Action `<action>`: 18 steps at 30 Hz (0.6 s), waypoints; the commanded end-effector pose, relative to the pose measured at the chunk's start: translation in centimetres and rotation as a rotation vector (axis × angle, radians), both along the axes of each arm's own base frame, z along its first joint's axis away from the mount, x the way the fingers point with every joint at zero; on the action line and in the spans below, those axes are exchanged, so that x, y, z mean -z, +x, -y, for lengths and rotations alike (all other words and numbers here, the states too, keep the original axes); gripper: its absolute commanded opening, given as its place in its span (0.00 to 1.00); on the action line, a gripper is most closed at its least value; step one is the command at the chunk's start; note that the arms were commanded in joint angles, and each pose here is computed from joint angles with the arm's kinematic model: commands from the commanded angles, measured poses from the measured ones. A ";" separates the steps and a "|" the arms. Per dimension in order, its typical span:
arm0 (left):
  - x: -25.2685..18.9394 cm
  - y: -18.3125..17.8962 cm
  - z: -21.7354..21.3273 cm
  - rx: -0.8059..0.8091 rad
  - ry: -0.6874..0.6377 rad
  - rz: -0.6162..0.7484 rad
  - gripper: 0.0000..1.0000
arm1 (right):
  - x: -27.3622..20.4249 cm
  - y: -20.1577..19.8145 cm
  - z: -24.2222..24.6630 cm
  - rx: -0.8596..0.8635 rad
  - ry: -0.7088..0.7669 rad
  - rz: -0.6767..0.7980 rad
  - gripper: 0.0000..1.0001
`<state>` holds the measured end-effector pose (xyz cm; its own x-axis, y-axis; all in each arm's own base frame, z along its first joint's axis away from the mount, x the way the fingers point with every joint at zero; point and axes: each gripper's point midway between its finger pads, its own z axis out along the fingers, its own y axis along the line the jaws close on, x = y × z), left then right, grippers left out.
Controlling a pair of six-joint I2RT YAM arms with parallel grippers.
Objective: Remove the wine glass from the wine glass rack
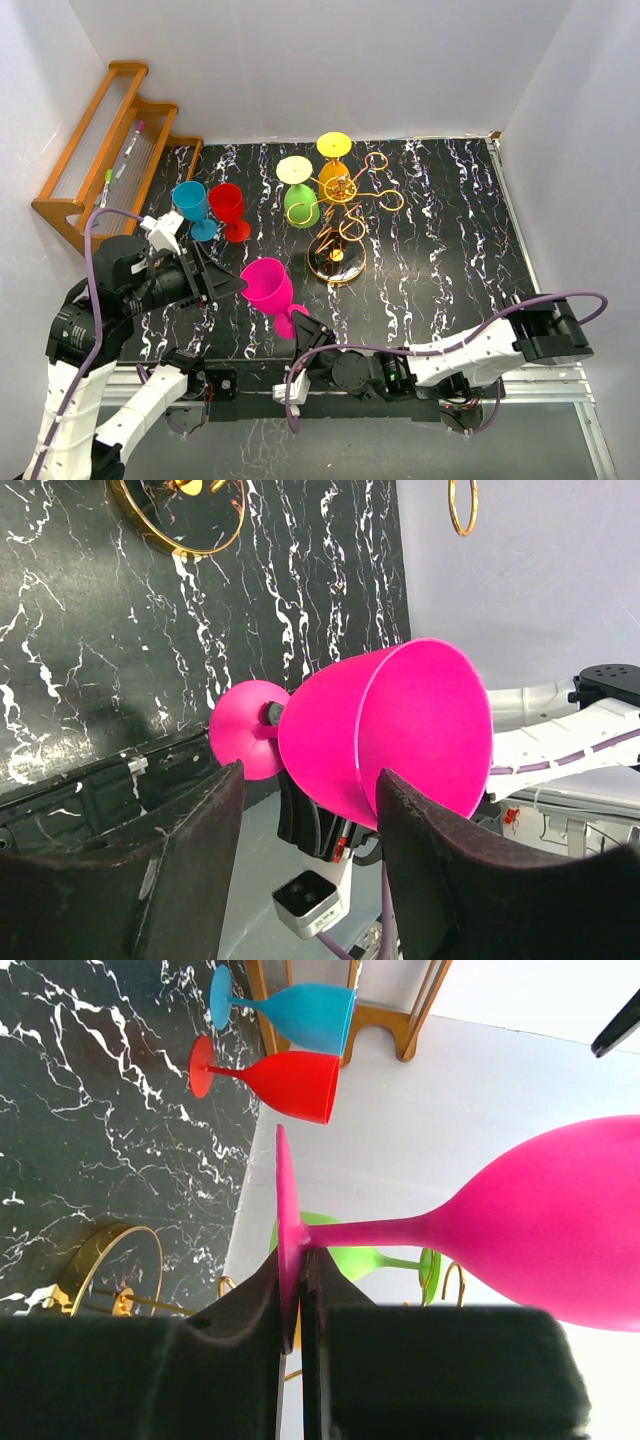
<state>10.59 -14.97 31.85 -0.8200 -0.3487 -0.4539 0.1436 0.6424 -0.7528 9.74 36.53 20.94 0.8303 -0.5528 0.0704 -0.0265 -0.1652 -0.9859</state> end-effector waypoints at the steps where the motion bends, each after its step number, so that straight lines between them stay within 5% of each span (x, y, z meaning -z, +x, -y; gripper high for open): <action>1: 0.8 0.2 0.6 0.037 0.001 -0.022 0.52 | -4.2 -6.6 -1.9 -0.192 0.150 0.050 0.08; 14: 2.4 0.4 0.2 0.049 0.064 -0.060 0.43 | -3.6 -7.1 -2.9 -0.211 0.070 0.135 0.08; 18: 2.7 0.5 -0.5 0.023 0.104 -0.059 0.08 | -3.4 -6.8 -2.8 -0.194 0.068 0.126 0.10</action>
<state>11.23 -15.26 30.04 -0.8489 -0.2984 -0.4362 0.1393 0.6699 -0.7293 9.52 37.63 20.92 0.8263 -0.5197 0.2173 0.1105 -0.2286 -0.9672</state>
